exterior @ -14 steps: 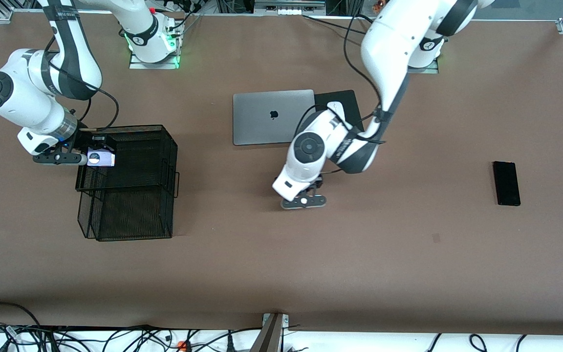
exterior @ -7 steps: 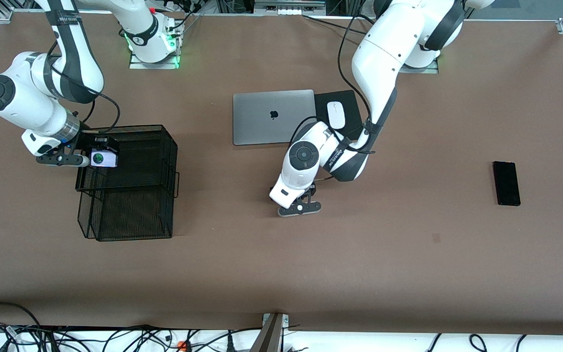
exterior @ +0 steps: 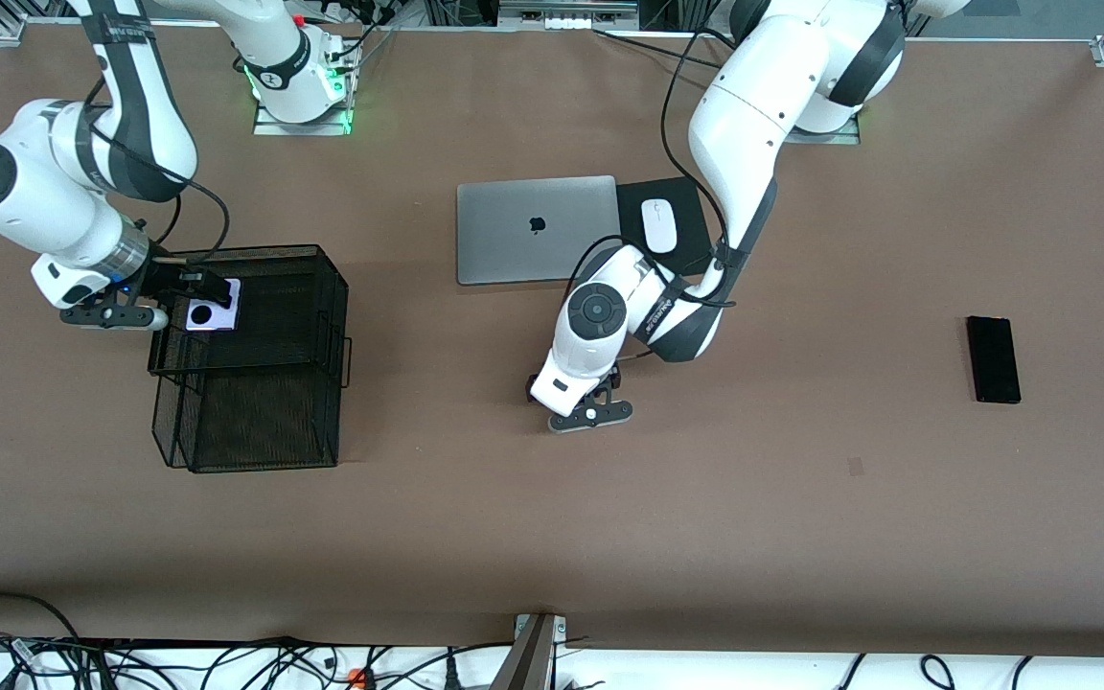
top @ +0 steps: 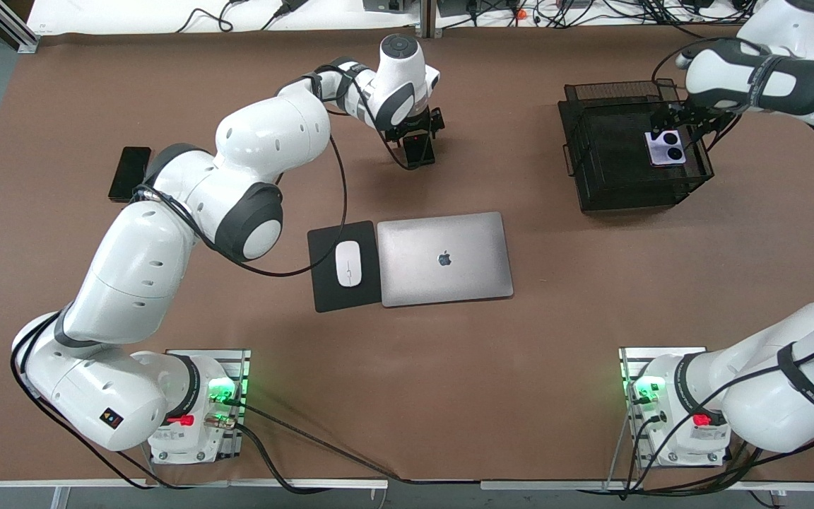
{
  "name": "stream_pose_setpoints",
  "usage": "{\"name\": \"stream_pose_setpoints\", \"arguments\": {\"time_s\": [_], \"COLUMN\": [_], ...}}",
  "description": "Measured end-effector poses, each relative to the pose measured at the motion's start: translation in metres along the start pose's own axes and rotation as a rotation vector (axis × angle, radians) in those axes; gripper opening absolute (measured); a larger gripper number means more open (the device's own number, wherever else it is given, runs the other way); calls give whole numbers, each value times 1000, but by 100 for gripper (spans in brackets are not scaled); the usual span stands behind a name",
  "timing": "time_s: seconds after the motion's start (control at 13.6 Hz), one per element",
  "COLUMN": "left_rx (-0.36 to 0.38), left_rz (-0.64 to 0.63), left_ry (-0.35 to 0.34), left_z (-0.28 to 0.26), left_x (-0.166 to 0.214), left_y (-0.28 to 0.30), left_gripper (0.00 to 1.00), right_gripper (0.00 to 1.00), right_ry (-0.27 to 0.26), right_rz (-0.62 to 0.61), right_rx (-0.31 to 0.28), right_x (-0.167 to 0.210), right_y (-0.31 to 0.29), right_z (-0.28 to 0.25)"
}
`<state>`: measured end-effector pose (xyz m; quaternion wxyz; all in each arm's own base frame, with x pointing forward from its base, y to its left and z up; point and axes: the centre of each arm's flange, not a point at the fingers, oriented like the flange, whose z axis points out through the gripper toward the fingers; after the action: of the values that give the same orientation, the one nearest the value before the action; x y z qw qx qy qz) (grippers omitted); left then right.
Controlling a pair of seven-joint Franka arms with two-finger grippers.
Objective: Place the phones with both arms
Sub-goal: 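Drop the white phone into the organizer while the left gripper sets down the flip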
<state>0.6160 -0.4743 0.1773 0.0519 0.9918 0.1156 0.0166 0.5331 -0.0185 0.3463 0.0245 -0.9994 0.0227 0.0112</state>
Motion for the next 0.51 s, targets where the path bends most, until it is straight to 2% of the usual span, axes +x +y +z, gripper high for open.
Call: {"name": "stream_pose_setpoints", "arguments": {"time_s": [0.29, 0.37, 0.51], "left_rx": [17, 40, 86], "left_rz": [-6, -6, 29], "left_ry": [-8, -21, -50], "left_z": [-6, -9, -29], "left_x": [5, 7, 21], "left_y": [-2, -5, -18], "left_gripper": [100, 100, 100], "right_gripper": [100, 100, 100], "right_ry": [-61, -57, -14], "right_rz": [26, 11, -47], "right_rx": [27, 28, 18], "right_x": [24, 28, 36], "right_y": [-33, -52, -103], "right_z": [-78, -96, -122]}}
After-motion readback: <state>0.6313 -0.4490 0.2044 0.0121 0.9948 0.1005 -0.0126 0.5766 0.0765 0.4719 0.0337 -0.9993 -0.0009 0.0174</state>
